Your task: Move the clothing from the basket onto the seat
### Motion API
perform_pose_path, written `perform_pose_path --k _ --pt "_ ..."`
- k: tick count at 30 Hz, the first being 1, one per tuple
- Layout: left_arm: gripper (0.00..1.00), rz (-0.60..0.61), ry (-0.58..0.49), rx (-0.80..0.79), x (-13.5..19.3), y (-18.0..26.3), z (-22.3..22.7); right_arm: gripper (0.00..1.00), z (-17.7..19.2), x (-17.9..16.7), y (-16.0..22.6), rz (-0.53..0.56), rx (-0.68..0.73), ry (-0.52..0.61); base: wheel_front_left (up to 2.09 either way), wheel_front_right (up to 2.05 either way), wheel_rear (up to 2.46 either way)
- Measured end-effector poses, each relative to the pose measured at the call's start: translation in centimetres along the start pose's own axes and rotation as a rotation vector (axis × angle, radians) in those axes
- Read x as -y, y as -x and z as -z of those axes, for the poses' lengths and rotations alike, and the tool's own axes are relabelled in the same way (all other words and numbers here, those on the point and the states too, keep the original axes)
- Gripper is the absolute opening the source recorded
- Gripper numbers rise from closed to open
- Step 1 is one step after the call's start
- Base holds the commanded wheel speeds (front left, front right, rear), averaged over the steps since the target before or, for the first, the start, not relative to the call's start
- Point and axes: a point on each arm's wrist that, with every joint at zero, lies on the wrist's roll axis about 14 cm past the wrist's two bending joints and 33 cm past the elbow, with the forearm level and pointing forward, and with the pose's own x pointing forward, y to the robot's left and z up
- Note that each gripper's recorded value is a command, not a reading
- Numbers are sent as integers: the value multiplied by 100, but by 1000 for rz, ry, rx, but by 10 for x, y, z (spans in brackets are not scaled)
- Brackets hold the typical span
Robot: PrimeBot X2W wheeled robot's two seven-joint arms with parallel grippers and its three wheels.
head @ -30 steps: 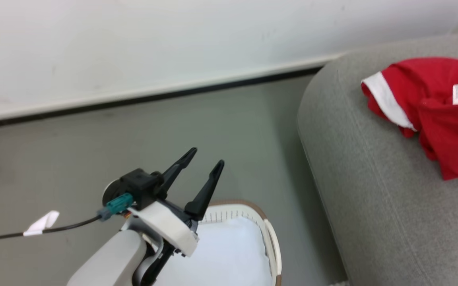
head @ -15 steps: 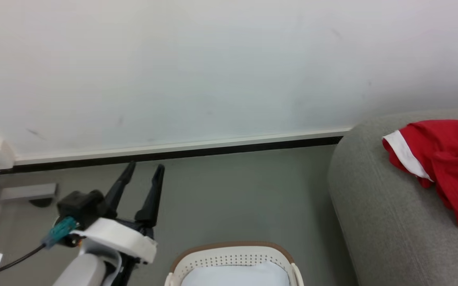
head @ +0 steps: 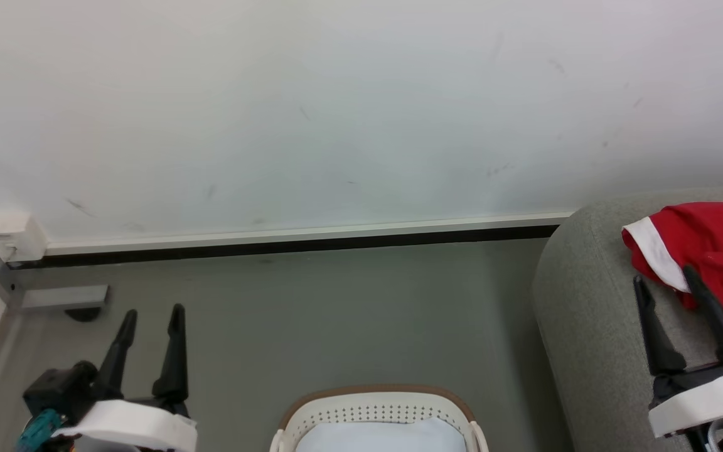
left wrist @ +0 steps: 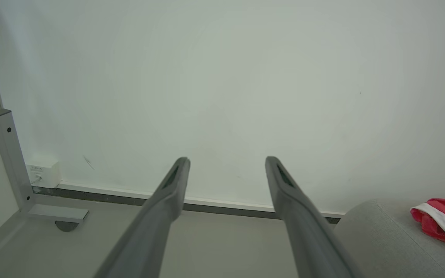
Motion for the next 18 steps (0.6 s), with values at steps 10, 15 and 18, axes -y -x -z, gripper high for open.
perform_pose_path --k 10,15,18 --pt "100 -36 -10 -60 -5 19 29 100 35 -28 21 65 -37 -94 0 0 0" --pt "100 -48 -13 -82 -8 24 37 100 47 -37 31 81 -63 -122 0 0 0" --pt "100 -47 -18 -86 -7 25 39 100 49 -39 31 76 -69 -121 0 0 0"
